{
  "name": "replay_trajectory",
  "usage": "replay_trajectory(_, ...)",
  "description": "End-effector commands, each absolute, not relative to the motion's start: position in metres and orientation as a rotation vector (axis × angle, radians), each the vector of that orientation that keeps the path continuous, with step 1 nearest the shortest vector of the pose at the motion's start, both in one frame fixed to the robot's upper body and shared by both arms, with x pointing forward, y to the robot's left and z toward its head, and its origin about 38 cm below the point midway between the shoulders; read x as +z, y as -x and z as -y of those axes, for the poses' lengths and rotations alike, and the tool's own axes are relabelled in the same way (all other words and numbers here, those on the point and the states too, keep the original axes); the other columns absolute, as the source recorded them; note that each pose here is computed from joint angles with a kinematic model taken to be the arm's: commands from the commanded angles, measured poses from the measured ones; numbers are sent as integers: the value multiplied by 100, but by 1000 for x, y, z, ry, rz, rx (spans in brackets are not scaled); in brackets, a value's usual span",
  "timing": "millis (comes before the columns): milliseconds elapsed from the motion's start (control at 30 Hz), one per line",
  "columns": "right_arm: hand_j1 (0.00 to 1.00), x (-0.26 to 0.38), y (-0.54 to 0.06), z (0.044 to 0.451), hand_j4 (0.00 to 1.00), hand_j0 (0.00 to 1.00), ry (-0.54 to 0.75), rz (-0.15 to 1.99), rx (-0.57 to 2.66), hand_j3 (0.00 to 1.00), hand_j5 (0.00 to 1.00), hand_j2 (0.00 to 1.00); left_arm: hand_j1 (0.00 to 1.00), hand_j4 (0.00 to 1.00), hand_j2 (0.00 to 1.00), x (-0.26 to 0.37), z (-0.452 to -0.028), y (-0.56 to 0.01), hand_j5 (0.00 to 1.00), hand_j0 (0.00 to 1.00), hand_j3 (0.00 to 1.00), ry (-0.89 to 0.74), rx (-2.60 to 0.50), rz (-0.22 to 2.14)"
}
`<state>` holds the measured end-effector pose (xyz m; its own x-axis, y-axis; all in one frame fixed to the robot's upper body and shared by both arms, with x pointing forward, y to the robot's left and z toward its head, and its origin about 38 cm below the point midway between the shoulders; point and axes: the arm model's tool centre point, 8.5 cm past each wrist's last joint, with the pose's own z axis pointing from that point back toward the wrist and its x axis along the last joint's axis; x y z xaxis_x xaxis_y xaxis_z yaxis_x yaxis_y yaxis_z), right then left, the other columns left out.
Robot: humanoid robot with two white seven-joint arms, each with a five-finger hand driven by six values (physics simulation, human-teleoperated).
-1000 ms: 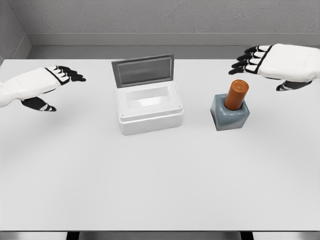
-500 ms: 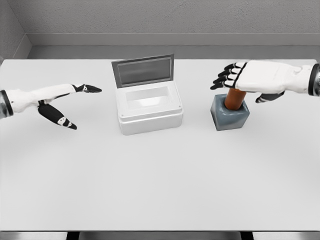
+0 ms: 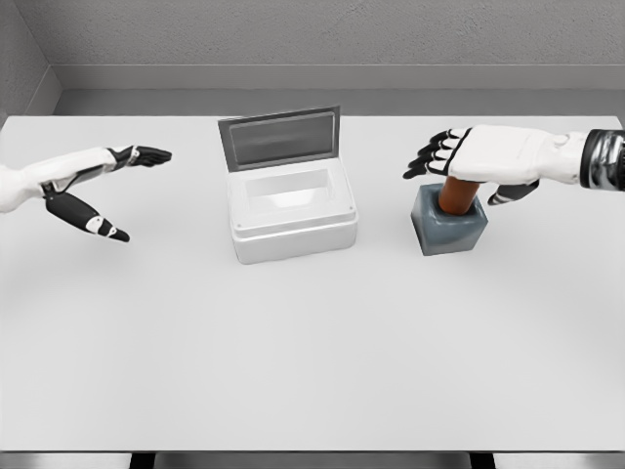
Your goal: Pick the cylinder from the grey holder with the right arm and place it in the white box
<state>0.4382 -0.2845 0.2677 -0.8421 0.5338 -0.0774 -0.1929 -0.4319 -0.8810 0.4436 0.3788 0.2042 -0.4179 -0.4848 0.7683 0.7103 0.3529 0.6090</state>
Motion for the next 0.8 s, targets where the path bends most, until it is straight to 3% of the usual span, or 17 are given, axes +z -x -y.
replay_trajectory(0, 100, 265, -441, 288, 100, 100, 484, 1332, 2276, 100, 100, 100, 100, 100, 100, 204, -386, -448, 100, 100, 100, 226, -1252, 1509)
replay_trajectory(767, 100, 255, -450, 286, 100, 100, 469, 1312, 2267, 100, 100, 100, 100, 100, 100, 187, -376, -449, 100, 100, 100, 283, -1177, 1471)
